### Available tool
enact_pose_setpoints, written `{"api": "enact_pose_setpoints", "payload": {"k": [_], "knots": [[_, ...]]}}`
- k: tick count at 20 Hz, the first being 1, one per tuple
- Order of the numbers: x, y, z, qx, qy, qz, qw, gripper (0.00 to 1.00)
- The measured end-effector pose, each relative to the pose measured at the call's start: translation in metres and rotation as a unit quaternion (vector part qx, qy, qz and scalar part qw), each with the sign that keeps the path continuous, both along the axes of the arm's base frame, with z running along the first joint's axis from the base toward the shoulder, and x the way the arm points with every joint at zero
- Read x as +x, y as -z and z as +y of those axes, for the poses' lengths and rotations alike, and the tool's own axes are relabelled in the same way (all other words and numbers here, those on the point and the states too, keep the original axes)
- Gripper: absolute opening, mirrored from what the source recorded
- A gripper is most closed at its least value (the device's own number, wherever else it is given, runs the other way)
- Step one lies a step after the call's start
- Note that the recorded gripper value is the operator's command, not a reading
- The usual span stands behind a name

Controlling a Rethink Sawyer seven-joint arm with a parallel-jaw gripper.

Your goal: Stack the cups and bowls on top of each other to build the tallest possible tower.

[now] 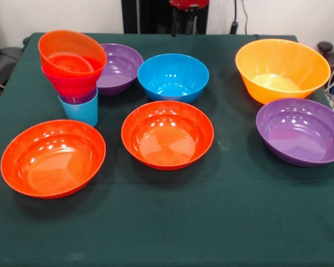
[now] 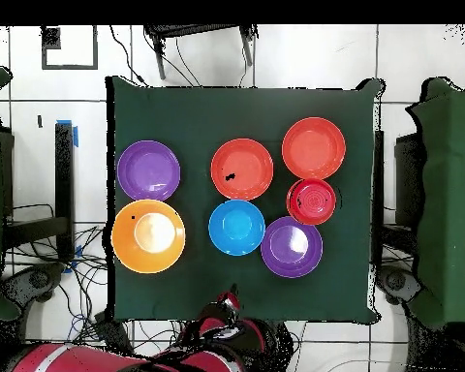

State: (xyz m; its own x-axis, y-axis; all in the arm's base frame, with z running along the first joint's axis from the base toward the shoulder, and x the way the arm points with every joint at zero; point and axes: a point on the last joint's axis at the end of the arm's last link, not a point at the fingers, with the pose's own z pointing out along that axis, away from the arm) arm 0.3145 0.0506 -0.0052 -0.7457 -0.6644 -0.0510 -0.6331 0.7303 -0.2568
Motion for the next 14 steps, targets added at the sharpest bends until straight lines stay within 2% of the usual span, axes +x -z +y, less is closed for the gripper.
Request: {"api": "enact_pose_setpoints", "payload": {"k": [3,5,14], "knots": [[0.005,-0.002,-0.002,-0.007,0.002,0.004,1.0000,1.00],[0.014,-0.005,-0.006,-0.016,0.007,0.010,0.9998,1.00],[0.045,-0.008,-0.009,-0.033,0.014,0.018,0.9992,1.00]]}}
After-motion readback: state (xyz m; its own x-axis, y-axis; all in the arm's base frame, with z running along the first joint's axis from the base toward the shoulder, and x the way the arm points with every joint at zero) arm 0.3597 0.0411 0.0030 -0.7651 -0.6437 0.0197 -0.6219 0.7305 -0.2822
